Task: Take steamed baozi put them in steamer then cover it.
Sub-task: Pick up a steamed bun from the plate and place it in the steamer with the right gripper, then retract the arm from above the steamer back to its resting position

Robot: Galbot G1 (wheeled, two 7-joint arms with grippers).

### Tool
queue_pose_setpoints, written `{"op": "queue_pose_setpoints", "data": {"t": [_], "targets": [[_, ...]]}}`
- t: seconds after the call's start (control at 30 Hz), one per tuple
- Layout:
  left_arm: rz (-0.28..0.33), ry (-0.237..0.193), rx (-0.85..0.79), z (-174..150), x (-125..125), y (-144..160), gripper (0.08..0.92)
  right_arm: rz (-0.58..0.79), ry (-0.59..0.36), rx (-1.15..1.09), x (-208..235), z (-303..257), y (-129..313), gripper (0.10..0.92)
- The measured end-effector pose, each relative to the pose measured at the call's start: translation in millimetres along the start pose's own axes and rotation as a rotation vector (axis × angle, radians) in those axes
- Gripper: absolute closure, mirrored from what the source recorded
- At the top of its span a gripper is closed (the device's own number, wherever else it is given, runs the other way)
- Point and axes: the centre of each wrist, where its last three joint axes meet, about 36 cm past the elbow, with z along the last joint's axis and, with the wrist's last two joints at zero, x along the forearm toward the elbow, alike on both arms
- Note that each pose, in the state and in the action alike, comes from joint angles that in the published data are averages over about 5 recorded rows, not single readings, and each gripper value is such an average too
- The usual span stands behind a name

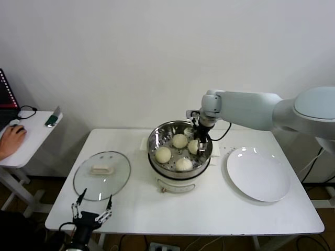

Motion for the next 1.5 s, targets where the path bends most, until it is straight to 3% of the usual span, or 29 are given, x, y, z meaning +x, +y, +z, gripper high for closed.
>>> {"op": "queue_pose_setpoints", "data": {"t": [0.3,0.53,0.93,1.5], "targets": [[0.001,-0.002,0.001,-0.5,-2.2,-1.9,0.177,0.016,-0.028,-0.013,23.6,6.3,-6.7,0.199],[-0.002,-0.003,0.0,0.1,-3.5,-1.7,0.177,0.054,-0.112,-0.041,51.2,23.1,-10.7,0.2],[-0.032,-0.009,-0.01,1.4,-11.2,2.1,0.177,0.249,-0.386,-0.117,72.4,94.7,4.9,0.2],[-0.067,-0.032,-0.06,-6.6,-28.3,5.6,0.177,0.582,-0.831,-0.447,7.5,221.4,106.4,0.2]]}}
